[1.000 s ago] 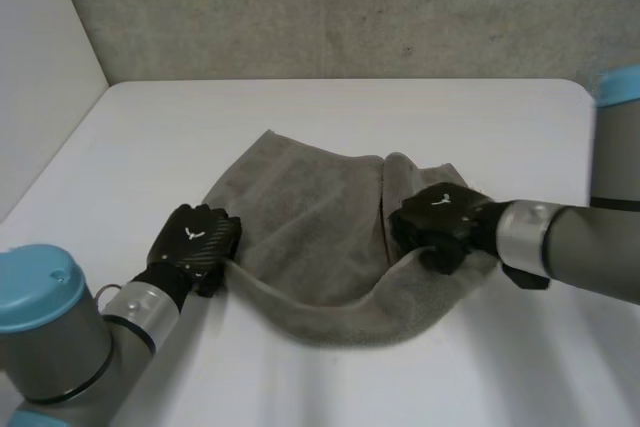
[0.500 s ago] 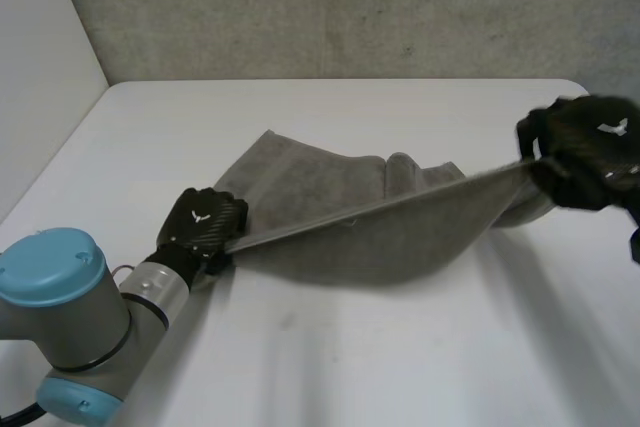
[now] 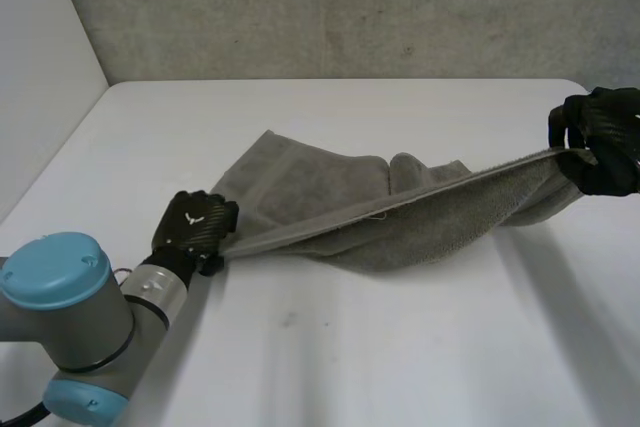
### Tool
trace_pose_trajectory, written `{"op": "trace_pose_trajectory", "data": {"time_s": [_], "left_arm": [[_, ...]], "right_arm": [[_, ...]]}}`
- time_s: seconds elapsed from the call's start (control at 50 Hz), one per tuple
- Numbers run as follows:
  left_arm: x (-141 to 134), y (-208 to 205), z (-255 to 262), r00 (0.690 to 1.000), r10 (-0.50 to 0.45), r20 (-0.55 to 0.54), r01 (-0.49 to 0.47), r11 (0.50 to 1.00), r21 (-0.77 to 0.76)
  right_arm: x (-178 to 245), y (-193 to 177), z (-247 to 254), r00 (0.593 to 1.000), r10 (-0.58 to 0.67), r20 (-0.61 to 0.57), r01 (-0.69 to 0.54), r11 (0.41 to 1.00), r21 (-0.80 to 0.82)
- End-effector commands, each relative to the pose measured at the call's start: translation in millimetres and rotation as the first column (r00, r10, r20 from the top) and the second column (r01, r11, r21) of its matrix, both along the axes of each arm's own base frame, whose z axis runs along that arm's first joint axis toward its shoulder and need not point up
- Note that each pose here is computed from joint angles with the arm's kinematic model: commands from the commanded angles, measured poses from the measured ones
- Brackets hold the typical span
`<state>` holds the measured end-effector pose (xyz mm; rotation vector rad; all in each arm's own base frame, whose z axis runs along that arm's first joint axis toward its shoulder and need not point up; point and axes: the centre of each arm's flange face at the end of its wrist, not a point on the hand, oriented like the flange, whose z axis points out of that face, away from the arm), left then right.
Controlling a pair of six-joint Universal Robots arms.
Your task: Fold the towel.
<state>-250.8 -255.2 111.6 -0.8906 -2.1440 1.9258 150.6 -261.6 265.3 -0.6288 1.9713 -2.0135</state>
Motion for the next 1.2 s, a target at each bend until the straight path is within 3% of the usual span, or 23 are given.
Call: {"op": "trace_pose_trajectory", "data": {"time_s": [0.02, 0.12, 0.24, 0.38, 0.44, 0.62, 0.66, 0.68, 0.72, 0.74, 0.78, 0.82, 0.9, 0.96, 1.0, 1.02, 1.04, 1.06, 1.1, 1.12, 1.14, 1.16, 1.2], "left_arm": [[5, -3, 1, 0.998, 0.052, 0.031, -0.051, 0.999, -0.016], [22, -7, 42, 0.989, 0.137, 0.058, -0.127, 0.981, -0.149], [24, 5, 96, 0.99, 0.139, 0.021, -0.127, 0.949, -0.289], [37, 45, 215, 0.988, 0.122, -0.09, -0.151, 0.863, -0.482], [40, 52, 237, 0.988, 0.127, -0.088, -0.154, 0.864, -0.479], [46, 28, 219, 0.984, 0.18, 0.008, -0.168, 0.933, -0.318], [52, -4, 183, 0.972, 0.221, 0.074, -0.203, 0.959, -0.197], [52, -4, 182, 0.972, 0.221, 0.074, -0.203, 0.959, -0.197], [47, -27, 144, 0.968, 0.211, 0.133, -0.202, 0.976, -0.078], [47, -27, 144, 0.968, 0.211, 0.134, -0.202, 0.976, -0.078], [41, -48, 113, 0.964, 0.191, 0.184, -0.195, 0.981, 0.003], [38, -59, 100, 0.961, 0.18, 0.208, -0.19, 0.981, 0.028], [31, -83, 90, 0.957, 0.17, 0.235, -0.178, 0.984, 0.015], [21, -108, 106, 0.959, 0.178, 0.22, -0.164, 0.983, -0.078], [16, -120, 126, 0.965, 0.19, 0.184, -0.163, 0.975, -0.15], [10, -129, 154, 0.972, 0.198, 0.128, -0.164, 0.957, -0.237], [6, -137, 184, 0.977, 0.206, 0.056, -0.177, 0.926, -0.333], [6, -137, 184, 0.977, 0.206, 0.055, -0.177, 0.926, -0.334], [1, -141, 248, 0.974, 0.174, -0.142, -0.223, 0.827, -0.516], [1, -141, 249, 0.974, 0.173, -0.143, -0.223, 0.827, -0.517], [3, -137, 279, 0.961, 0.134, -0.241, -0.254, 0.769, -0.586], [3, -137, 279, 0.961, 0.134, -0.242, -0.255, 0.769, -0.587], [11, -128, 319, 0.922, 0.039, -0.384, -0.307, 0.677, -0.668]], "right_arm": [[-7, -4, 2, 1.0, -0.024, -0.001, 0.024, 1.0, -0.007], [-8, -6, 17, 1.0, -0.019, -0.004, 0.019, 0.999, -0.027], [-6, -5, 43, 1.0, -0.007, -0.026, 0.006, 0.999, -0.04], [-1, 12, 102, 0.968, 0.004, -0.252, -0.03, 0.994, -0.103], [-2, 17, 118, 0.942, 0.009, -0.335, -0.04, 0.996, -0.085], [-5, -15, 86, 0.891, 0.112, -0.44, -0.054, 0.988, 0.144], [10, -27, 53, 0.838, 0.188, -0.513, -0.068, 0.967, 0.244], [11, -27, 52, 0.837, 0.189, -0.513, -0.068, 0.967, 0.244], [31, -33, 21, 0.758, 0.245, -0.605, -0.059, 0.949, 0.311], [31, -33, 21, 0.757, 0.245, -0.605, -0.058, 0.948, 0.311], [45, -45, -11, 0.696, 0.274, -0.663, -0.021, 0.932, 0.363], [50, -54, -20, 0.685, 0.269, -0.677, -0.013, 0.933, 0.358], [61, -82, -29, 0.69, 0.215, -0.691, -0.02, 0.96, 0.279], [74, -109, -12, 0.72, 0.097, -0.687, -0.025, 0.993, 0.115], [93, -131, 38, 0.794, -0.087, -0.602, -0.013, 0.987, -0.16], [93, -131, 39, 0.794, -0.088, -0.602, -0.013, 0.987, -0.161], [97, -139, 70, 0.838, -0.179, -0.515, 0.016, 0.952, -0.305], [97, -139, 70, 0.839, -0.18, -0.514, 0.017, 0.952, -0.306], [100, -142, 127, 0.916, -0.273, -0.295, 0.088, 0.852, -0.516], [100, -142, 127, 0.916, -0.273, -0.294, 0.088, 0.852, -0.517], [96, -137, 154, 0.938, -0.285, -0.196, 0.122, 0.803, -0.584], [94, -129, 174, 0.954, -0.275, -0.116, 0.145, 0.766, -0.626], [92, -124, 182, 0.963, -0.26, -0.079, 0.152, 0.758, -0.635]]}}
